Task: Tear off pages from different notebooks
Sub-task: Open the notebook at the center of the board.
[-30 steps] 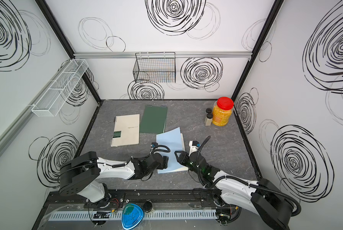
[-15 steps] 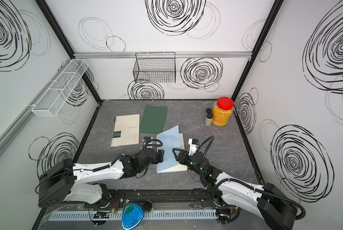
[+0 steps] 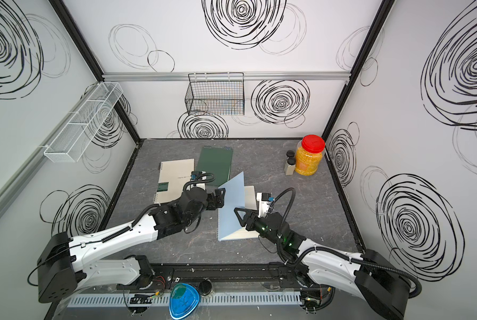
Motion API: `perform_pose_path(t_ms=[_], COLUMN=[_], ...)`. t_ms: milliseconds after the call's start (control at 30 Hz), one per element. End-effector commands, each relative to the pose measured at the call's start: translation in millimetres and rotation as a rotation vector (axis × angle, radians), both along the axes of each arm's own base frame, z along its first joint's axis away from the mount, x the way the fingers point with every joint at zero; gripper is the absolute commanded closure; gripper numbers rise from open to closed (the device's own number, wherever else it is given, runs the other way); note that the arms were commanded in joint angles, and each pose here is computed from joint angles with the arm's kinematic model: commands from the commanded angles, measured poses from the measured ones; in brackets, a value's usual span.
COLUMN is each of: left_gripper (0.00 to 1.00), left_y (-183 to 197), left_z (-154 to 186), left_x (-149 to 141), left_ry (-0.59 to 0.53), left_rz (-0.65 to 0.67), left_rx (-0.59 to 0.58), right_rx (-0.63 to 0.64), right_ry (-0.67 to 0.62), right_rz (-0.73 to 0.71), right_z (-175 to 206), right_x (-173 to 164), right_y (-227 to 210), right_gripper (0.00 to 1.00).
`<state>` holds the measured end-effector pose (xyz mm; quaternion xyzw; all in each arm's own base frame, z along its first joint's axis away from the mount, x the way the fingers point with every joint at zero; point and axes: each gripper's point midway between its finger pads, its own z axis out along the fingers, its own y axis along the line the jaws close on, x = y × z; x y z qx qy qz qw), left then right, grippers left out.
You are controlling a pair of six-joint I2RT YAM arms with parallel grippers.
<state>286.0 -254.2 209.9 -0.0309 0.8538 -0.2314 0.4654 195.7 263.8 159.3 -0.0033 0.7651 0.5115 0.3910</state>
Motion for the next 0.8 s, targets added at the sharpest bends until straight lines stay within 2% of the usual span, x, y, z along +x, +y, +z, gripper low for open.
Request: perform_pose_path(t_ms=[0, 767], left_gripper=[0.07, 0.09], left_y=[-10, -48], left_z=[13, 8], left_x=[4, 21], left_ry=[-0.009, 0.052], left_rz=[-0.036, -0.089], left_rx=[0.008, 0.079], right_rx=[0.049, 0.068], right_ry=[-0.078, -0.188], right_rz=[0.033, 0.142], right_z=[30, 51], right_x=[-1, -23], right_y=[13, 42], right_gripper=[0.45, 0.42])
